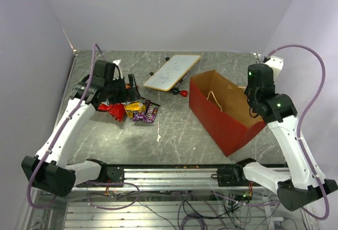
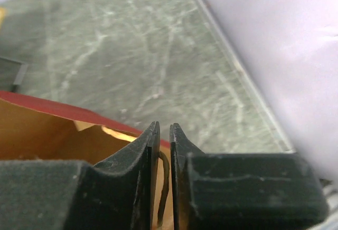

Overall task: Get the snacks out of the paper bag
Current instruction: Adjust the paper bag at the center of the board.

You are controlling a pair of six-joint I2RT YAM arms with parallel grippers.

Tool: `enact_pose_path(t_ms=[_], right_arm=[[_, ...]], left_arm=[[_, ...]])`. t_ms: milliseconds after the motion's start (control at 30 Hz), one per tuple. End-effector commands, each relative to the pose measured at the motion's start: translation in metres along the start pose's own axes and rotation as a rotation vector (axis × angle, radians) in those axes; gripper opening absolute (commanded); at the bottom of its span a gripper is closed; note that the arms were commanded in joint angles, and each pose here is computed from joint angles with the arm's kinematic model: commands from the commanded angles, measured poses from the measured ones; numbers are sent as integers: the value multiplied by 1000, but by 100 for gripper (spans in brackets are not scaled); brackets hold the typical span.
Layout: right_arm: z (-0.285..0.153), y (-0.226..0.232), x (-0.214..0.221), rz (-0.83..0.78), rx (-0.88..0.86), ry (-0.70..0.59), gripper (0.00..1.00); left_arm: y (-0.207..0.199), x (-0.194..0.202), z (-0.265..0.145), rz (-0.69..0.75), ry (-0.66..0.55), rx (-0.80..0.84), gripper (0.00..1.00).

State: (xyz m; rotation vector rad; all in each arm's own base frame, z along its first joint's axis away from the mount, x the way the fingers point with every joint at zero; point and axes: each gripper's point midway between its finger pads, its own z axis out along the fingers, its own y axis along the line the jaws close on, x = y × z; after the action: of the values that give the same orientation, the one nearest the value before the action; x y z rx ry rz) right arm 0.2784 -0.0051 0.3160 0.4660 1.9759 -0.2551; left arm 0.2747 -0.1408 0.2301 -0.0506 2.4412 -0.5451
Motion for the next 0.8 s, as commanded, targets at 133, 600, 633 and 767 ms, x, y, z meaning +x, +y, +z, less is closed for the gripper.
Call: enact_pose_path(t_ms=[133,600,633,767], right_arm=[[3,-22,-35,-209,144,-83,20],[-37,10,-40,-155,-181,-32,66],[-39,10,-39,-151,-188,-26,69],[-49,13,-40,-131,-240,-20,78]], left_arm=[[-22,-12,-12,-5,-28,84,98],[-31,-12,-33,-14,-51,121,98],[-31,-12,-34,-15,-51,125,98],[-35,-11,-40,-19,-52,143,99]])
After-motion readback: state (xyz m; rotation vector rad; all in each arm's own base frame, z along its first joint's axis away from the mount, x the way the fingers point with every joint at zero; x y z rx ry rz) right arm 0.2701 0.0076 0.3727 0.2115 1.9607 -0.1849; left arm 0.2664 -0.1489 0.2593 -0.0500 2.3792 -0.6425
